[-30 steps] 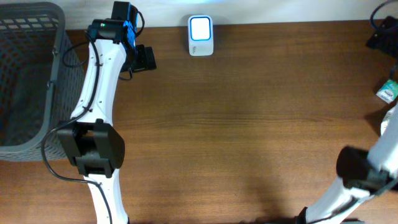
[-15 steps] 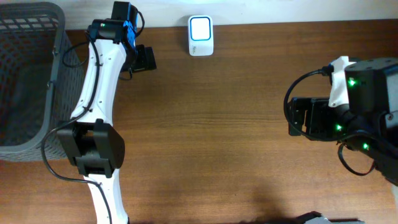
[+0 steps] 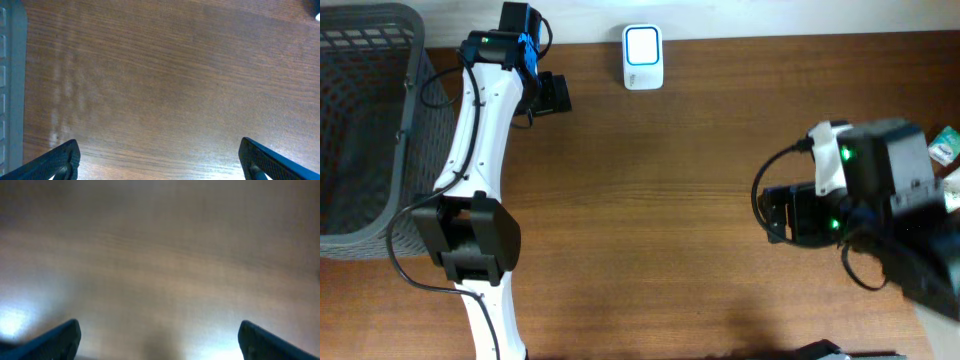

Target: Scan the item barcode

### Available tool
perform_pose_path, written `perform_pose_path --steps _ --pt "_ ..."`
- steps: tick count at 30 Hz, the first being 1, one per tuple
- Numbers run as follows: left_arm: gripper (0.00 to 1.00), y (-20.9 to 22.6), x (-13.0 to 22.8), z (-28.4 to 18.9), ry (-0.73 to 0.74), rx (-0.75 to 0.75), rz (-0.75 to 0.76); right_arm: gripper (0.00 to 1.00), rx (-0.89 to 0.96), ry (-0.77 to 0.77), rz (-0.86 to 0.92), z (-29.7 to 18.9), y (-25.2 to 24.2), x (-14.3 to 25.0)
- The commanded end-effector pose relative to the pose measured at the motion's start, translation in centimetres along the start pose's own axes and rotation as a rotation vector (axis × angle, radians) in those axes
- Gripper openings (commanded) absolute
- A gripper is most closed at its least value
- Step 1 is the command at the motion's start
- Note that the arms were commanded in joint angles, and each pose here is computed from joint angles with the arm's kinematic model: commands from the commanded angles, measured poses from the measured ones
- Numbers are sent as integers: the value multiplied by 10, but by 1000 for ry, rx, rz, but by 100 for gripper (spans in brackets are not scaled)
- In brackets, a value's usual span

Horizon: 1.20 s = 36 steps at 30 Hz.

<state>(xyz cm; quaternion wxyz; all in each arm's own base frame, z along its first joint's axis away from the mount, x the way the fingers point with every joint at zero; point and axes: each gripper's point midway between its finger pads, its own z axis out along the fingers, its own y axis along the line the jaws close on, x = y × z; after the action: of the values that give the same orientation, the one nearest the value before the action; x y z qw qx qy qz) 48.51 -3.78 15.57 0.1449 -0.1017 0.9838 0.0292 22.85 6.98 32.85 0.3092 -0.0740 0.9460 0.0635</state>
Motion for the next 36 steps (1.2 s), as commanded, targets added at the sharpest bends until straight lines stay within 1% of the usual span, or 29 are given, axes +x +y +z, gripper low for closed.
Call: perform_pose_path --steps 1,6,8,10,12,15,18,22,27,31,34,36 --pt "99 3 -2 -7 -15 3 -6 99 -5 -145 -42 2 -9 26" --pt "99 3 -2 -7 -15 3 -6 99 55 -381 59 47 -42 58" --pt "99 3 -2 -7 -15 3 -6 99 44 -480 73 66 -46 68" --pt "99 3 -2 -7 -15 3 -6 99 27 -563 24 77 -44 70" --pt "99 3 -2 -7 -15 3 -6 99 -8 -678 -102 88 -33 72" --pt "99 3 -2 -7 -15 3 -6 99 -2 -809 -121 96 -35 72" --pt "99 3 -2 -7 -15 3 -6 99 39 -884 -113 96 -44 70" --pt "99 3 -2 -7 -15 3 -6 99 82 -949 -104 99 -54 72" --pt "99 3 -2 -7 -15 3 -6 99 87 -980 -105 115 -58 76" --pt "99 3 -2 -7 -15 3 -6 99 142 -950 -71 120 -71 81" --pt "99 3 -2 -7 -15 3 -6 99 204 -866 93 135 -95 97" --pt "99 3 -2 -7 -15 3 -6 99 211 -866 104 134 -97 97"
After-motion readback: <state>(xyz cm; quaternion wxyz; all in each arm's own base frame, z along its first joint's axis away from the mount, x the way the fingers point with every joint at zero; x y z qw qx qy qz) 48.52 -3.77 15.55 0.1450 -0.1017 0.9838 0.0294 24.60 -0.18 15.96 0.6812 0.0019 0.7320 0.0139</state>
